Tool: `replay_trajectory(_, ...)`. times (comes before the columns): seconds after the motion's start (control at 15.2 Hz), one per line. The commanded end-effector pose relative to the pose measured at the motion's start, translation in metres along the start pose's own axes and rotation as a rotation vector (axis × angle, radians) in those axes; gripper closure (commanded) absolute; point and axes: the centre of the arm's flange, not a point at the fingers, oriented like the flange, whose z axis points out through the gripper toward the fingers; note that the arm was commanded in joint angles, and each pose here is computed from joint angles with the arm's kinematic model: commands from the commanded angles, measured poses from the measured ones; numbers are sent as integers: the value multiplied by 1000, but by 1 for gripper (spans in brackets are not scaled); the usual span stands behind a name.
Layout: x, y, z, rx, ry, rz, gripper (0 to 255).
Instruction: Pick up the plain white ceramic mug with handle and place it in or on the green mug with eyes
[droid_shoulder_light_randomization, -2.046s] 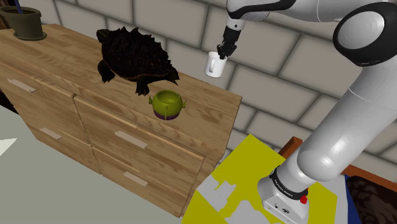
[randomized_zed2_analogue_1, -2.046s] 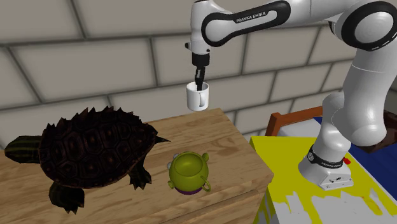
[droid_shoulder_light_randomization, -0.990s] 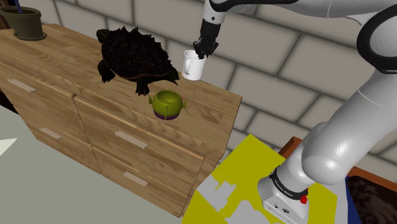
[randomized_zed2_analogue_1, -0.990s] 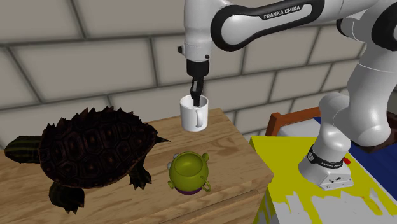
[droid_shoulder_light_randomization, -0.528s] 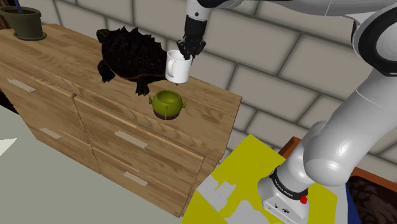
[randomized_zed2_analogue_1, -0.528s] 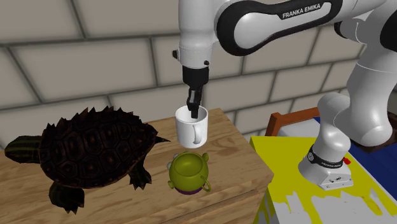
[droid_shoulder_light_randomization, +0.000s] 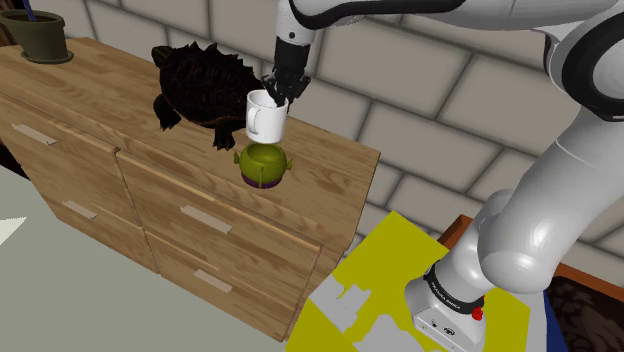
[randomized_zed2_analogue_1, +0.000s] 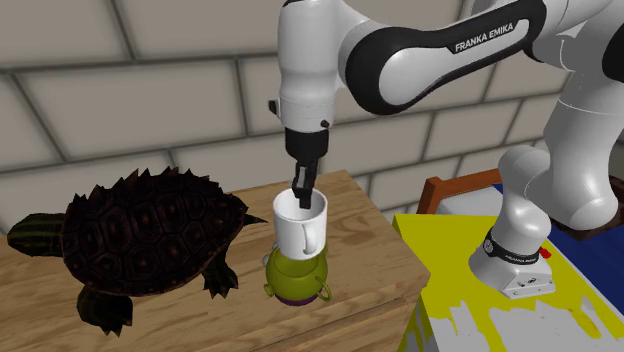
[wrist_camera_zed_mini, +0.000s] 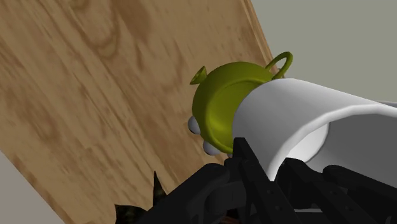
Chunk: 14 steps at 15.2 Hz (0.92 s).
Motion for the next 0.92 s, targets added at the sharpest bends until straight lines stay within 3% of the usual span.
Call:
replay_trajectory(0.0, 1, -1, 11, 0, 1, 0, 255)
replay_trajectory(0.86, -1, 0, 69, 0, 1, 0, 255)
